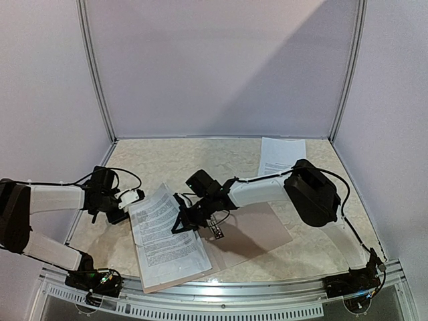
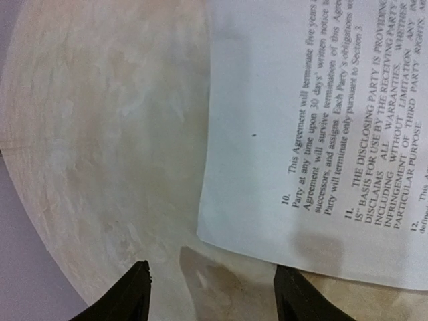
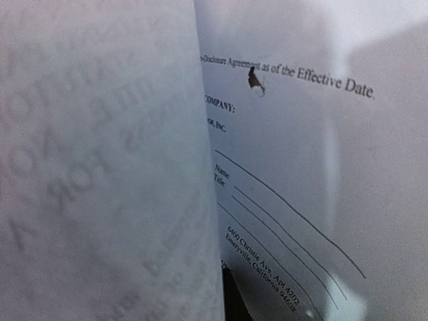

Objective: Put the files into the folder
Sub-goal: Insert the folder to form pockets on the folder.

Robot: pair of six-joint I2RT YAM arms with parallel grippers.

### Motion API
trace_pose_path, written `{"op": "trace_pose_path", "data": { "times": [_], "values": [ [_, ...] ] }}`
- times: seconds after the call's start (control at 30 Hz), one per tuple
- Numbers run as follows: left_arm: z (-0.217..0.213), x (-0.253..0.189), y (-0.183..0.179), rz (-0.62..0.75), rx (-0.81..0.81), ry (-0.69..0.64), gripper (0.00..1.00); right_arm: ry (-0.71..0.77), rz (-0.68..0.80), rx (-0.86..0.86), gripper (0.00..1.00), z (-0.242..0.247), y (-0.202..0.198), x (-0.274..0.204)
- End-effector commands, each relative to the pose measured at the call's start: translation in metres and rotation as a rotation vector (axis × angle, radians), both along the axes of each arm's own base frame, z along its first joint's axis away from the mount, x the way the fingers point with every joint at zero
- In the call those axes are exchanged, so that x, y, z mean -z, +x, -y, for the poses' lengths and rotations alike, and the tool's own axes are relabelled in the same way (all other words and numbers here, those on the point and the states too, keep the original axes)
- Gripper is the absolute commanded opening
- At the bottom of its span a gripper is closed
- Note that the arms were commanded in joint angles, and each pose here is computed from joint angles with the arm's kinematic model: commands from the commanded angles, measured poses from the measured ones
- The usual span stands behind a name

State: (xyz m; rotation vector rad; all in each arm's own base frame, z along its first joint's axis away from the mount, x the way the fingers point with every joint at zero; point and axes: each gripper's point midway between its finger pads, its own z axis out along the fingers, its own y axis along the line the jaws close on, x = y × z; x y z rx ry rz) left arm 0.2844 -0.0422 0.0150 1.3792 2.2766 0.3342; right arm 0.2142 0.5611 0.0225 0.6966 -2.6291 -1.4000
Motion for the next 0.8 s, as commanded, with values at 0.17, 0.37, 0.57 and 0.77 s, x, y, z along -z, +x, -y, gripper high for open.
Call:
{"op": "trace_pose_path", "data": {
  "times": [0.17, 0.37, 0.57, 0.77],
  "values": [
    [-0.02, 0.047, -0.055, -0.228, -0.02, 0.081, 0.65, -0.02, -0.033, -0.054, 0.0, 0.01, -0.013, -0.006],
    [-0.02, 0.047, -0.053, -0.225, -0.024, 0.081, 0.65, 0.015, 0.001, -0.054, 0.0, 0.007, -0.009, -0.032],
    [-0.021, 0.046, -0.053, -0.225, -0.024, 0.082, 0.65, 0.025, 0.062, -0.053, 0.0, 0.008, -0.004, -0.059],
    [-0.021, 0.043, -0.053, -0.221, -0.024, 0.082, 0.65, -0.017, 0.108, -0.046, 0.0, 0.019, 0.002, -0.067]
  ]
}}
